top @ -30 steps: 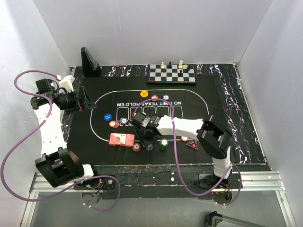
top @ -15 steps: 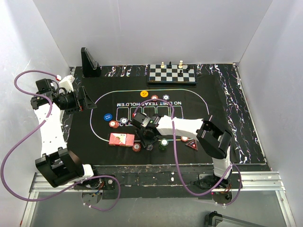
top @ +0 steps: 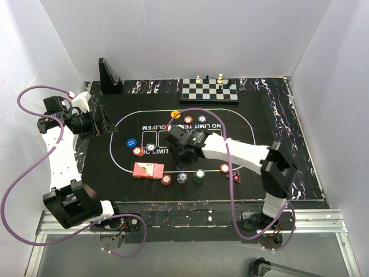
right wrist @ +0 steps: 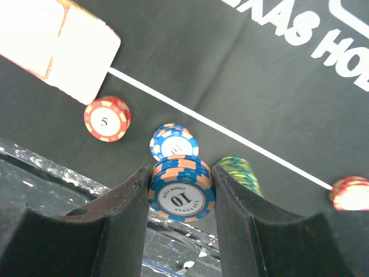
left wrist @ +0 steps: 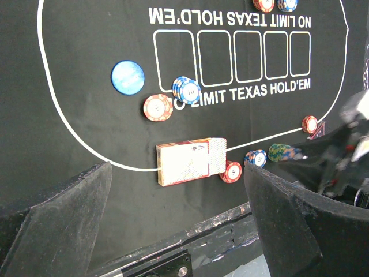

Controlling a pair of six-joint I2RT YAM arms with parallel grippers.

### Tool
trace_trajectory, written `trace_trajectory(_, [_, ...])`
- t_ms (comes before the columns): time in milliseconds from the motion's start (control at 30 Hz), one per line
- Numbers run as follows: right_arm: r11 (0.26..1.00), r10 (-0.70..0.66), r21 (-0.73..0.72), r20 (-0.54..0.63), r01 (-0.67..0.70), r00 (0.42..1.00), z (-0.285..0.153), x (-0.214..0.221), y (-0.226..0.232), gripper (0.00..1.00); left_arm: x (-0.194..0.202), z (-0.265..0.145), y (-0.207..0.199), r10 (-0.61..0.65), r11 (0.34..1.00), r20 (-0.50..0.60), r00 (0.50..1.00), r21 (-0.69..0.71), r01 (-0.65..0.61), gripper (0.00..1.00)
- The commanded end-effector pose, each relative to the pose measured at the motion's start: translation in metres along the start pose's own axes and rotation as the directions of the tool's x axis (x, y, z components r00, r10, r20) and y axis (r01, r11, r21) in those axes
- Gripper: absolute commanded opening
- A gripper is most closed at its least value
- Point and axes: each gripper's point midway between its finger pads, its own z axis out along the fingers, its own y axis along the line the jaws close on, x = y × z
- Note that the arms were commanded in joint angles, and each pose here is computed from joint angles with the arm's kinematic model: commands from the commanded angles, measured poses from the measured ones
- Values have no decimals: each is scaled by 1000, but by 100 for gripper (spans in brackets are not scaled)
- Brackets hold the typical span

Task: Distribute texas hold em gaming equipment

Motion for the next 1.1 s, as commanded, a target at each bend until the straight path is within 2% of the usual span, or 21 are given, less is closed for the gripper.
trace_trajectory(0, [994,100,31,123,-104,987,-45,-37,-43,23,-9,-12,-8,38,999,51,998,-6,-37,100])
trace_trajectory(167, [952,255,138,141,-274,957,-51,-25,-122,21,-9,-12,-9,38,999,50,998,-2,-38,100])
trace_trajectory(300, [879,384,228,183,-419,905,-51,-7,-183,21,-10,-11,-8,38,999,48,998,-1,-38,100])
trace_trajectory(433, [804,495,268,191,-530,848,-44,18,-221,21,-9,-11,-9,36,999,42,998,5,-37,100])
trace_trajectory(733, [753,572,313,121,-578,811,-4,56,-243,20,-7,-10,-8,35,999,35,999,6,-35,100])
trace_trajectory(1067, [720,576,373,151,-586,803,-7,56,-260,19,-4,-9,-7,38,999,31,999,7,-39,100])
